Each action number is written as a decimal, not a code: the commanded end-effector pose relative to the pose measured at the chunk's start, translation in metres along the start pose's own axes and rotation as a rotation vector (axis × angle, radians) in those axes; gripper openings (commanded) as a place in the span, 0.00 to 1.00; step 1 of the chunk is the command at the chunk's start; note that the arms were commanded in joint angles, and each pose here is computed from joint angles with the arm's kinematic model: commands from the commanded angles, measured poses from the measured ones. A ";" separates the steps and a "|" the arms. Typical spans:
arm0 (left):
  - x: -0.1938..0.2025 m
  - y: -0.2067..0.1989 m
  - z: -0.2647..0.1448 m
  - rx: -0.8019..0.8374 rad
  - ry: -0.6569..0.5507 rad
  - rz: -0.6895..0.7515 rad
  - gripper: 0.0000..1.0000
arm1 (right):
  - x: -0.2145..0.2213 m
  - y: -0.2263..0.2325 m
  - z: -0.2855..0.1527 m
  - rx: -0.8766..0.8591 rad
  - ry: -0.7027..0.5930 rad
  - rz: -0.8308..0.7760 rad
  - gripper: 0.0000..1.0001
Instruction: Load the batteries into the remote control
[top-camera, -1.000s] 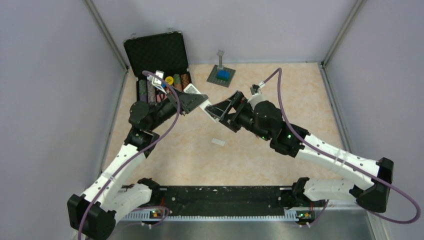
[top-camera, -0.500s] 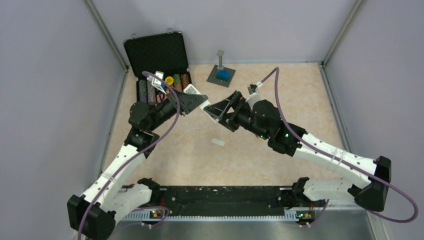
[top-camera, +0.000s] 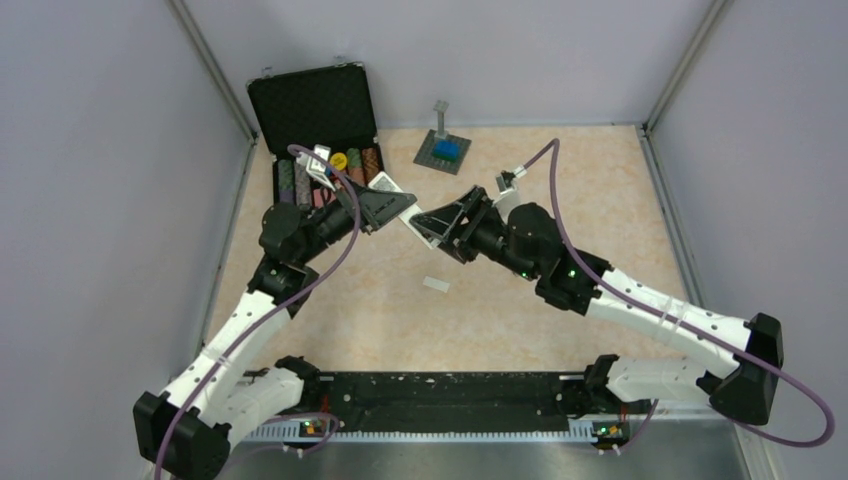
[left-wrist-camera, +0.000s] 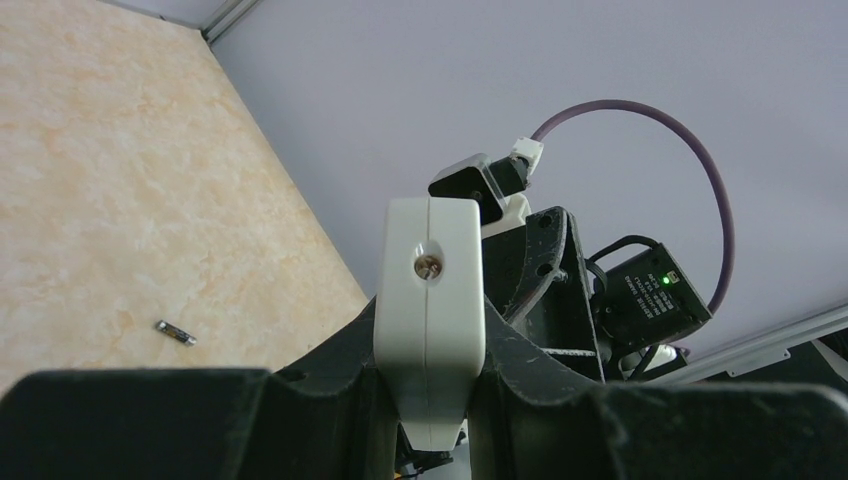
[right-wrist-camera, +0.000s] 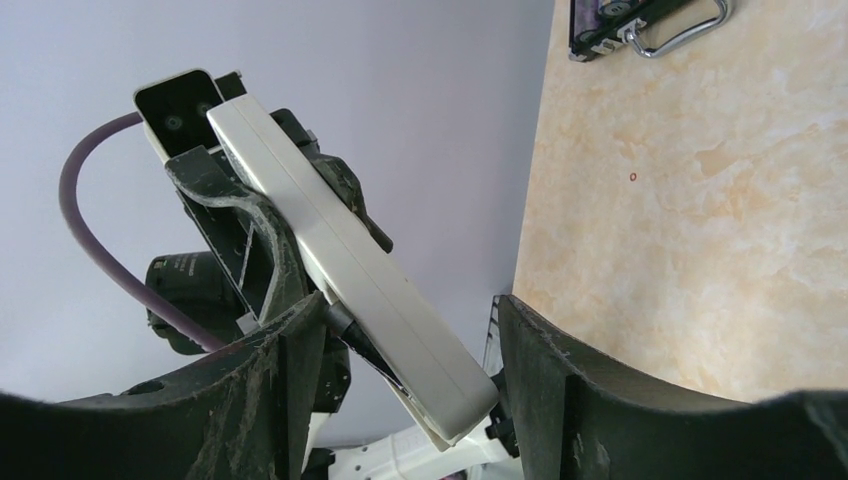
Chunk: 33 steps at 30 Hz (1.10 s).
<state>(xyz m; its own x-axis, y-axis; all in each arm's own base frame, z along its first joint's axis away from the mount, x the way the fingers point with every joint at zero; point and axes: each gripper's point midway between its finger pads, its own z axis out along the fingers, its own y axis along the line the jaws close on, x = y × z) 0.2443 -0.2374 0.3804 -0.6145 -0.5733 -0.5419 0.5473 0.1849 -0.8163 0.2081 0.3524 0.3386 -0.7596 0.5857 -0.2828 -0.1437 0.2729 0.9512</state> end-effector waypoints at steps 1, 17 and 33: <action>-0.025 -0.049 -0.007 0.120 -0.091 0.061 0.00 | -0.001 -0.011 -0.002 0.022 0.004 -0.005 0.61; -0.032 -0.051 -0.005 0.095 -0.110 0.032 0.00 | 0.004 -0.007 0.001 -0.014 0.032 -0.056 0.57; -0.039 -0.025 0.003 -0.064 -0.126 -0.071 0.00 | 0.009 -0.021 0.005 0.020 0.048 -0.082 0.54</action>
<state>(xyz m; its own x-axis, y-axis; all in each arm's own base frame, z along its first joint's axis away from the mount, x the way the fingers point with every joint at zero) 0.2487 -0.2329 0.3790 -0.6483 -0.5998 -0.4689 0.4331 0.2159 -0.8751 0.2080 0.3558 0.3421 -0.7599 0.5651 -0.3214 -0.2038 0.2623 0.9432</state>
